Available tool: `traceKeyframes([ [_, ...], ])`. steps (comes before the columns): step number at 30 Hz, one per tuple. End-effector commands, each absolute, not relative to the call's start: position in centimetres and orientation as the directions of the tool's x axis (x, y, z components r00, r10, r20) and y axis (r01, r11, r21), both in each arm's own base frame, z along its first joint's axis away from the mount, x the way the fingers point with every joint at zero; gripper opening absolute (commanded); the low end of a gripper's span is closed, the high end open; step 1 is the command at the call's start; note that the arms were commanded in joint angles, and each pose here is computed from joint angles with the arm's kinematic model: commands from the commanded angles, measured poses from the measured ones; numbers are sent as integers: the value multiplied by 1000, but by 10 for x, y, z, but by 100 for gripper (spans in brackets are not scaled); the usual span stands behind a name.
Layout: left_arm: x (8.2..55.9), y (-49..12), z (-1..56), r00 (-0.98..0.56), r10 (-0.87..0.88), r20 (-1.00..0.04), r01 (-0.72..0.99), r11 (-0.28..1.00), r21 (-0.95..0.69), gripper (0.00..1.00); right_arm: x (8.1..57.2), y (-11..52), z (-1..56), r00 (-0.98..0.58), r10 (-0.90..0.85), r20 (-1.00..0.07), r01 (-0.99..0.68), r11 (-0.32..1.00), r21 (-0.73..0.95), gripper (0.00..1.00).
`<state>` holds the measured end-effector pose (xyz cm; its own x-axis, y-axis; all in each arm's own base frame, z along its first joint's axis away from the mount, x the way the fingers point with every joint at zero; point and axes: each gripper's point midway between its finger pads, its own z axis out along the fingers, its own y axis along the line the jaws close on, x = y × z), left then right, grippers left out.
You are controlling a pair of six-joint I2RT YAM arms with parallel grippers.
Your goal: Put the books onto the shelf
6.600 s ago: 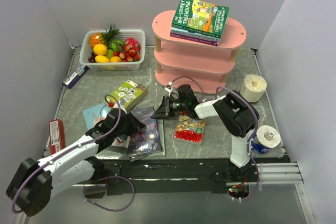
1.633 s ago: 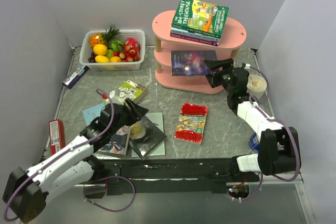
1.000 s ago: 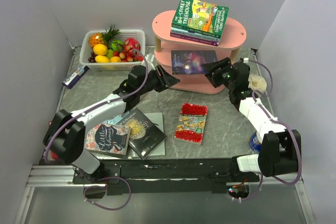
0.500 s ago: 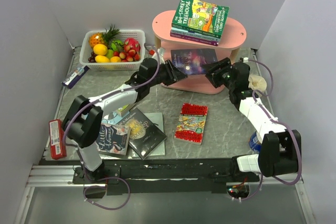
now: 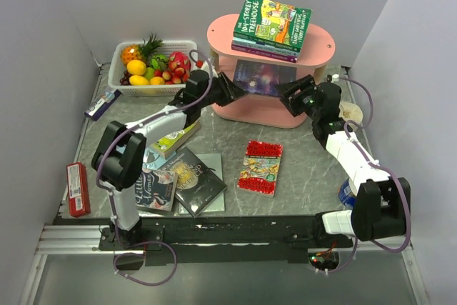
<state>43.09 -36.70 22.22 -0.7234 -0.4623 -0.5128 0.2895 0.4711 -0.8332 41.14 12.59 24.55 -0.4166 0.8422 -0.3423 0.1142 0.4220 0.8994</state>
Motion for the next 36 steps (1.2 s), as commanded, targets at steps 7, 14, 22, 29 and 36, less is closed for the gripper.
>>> traceKeyframes([
  [7,412,-343,270,-667,-479,-571,381,439,-814,37,387,122,284,-398,794,-461,-4,500,866,72],
  [14,364,-276,308,-532,-549,-645,341,559,-756,51,350,119,278,-410,673,-616,-36,663,748,72],
  [22,323,-152,252,-383,-560,-735,-83,813,-576,60,309,175,238,-453,249,-856,-186,912,364,58],
  [29,277,-102,202,-423,-615,-666,-237,784,-574,96,263,240,202,-525,297,-798,-430,717,549,0],
  [36,239,-135,171,-544,-681,-490,-119,640,-759,90,222,307,154,-779,67,-623,-526,471,709,51],
])
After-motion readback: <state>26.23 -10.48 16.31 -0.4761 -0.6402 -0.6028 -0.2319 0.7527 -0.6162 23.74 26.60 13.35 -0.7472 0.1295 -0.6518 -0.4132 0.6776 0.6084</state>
